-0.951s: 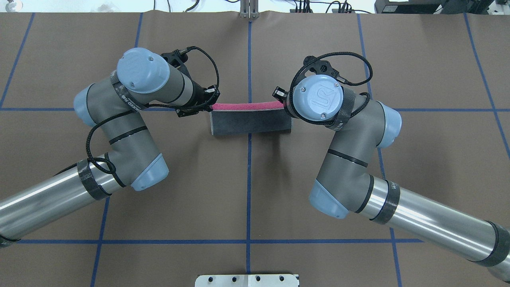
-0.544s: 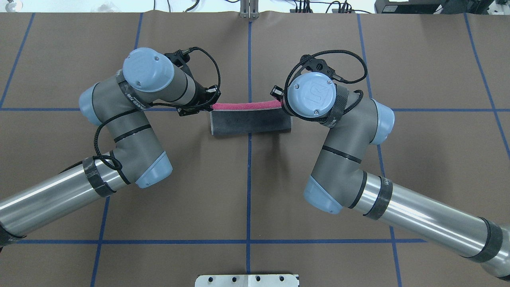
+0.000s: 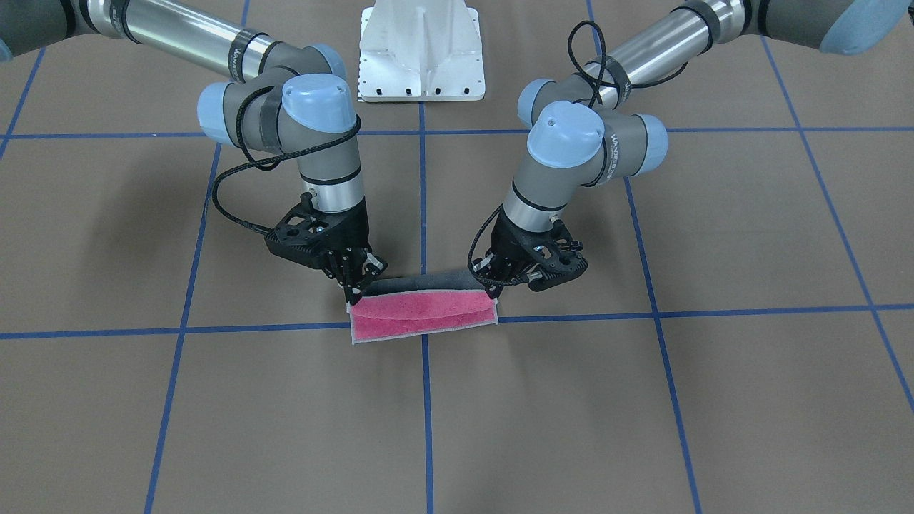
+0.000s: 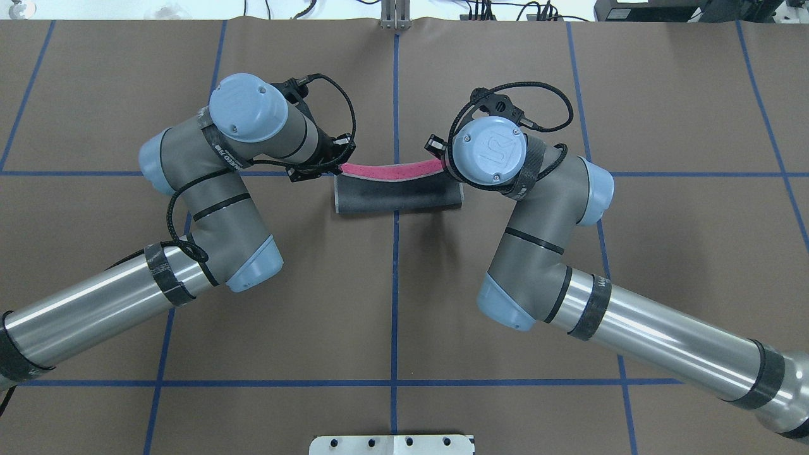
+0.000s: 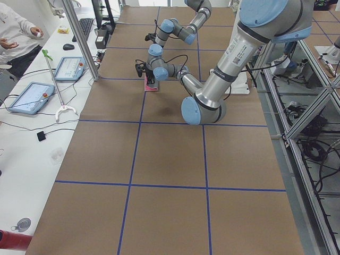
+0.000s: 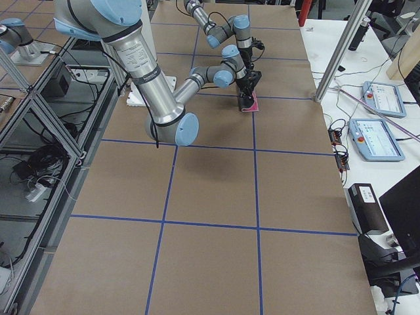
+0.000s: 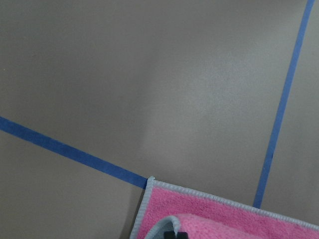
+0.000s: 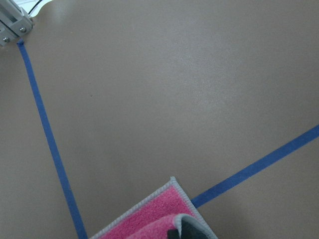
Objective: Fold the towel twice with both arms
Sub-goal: 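Lay the folded edge down on the far half with both grippers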
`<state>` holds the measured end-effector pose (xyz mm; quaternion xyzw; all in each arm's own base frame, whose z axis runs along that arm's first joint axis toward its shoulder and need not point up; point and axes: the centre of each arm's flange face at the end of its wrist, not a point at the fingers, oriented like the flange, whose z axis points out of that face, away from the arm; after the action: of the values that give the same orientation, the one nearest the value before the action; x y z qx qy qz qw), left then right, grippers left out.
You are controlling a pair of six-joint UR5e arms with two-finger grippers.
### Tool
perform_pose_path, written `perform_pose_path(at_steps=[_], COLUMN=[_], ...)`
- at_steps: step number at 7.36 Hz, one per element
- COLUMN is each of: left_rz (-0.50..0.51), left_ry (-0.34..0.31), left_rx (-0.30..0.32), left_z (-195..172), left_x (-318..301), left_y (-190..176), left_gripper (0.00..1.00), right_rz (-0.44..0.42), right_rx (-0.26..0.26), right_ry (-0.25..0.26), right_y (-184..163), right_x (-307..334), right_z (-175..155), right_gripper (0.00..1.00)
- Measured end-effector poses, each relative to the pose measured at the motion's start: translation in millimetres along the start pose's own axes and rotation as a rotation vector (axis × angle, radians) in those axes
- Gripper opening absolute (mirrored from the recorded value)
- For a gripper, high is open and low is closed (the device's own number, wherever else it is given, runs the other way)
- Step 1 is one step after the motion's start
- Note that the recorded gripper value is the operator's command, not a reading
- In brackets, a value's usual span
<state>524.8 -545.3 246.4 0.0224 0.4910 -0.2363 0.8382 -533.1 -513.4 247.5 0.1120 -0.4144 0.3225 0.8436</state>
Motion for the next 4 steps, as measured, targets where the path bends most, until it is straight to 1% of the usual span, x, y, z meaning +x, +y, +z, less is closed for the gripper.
perform_pose_path(at_steps=[1,2,3,4], left_rz=[-0.002,-0.002,-0.004,-0.007], left_ry=[-0.004,-0.006,-0.007,-0.007], left_rx=[0.001,0.001,0.004,0.009], left_z=[2.3,3.7,3.9,2.9], left_x=[-1.3,-2.1,-2.7,-3.1], left_y=[-1.1,-2.0,-4.1,-7.8], left_gripper=[0.04,0.24,0.46,0.55], right_rz=[-0.001,-0.002,-0.003,-0.001], right_rx=[0.001,0.002,0.004,0.009], right_ry=[-0.004,-0.006,-0.008,-0.007], right_y=[-1.6,-3.1,-5.5,-10.4], right_x=[-0.5,-1.4,-2.5,-3.1], right_z=[1.2,1.1,0.6,1.2], right_gripper=[0.00,0.00,0.40,0.65])
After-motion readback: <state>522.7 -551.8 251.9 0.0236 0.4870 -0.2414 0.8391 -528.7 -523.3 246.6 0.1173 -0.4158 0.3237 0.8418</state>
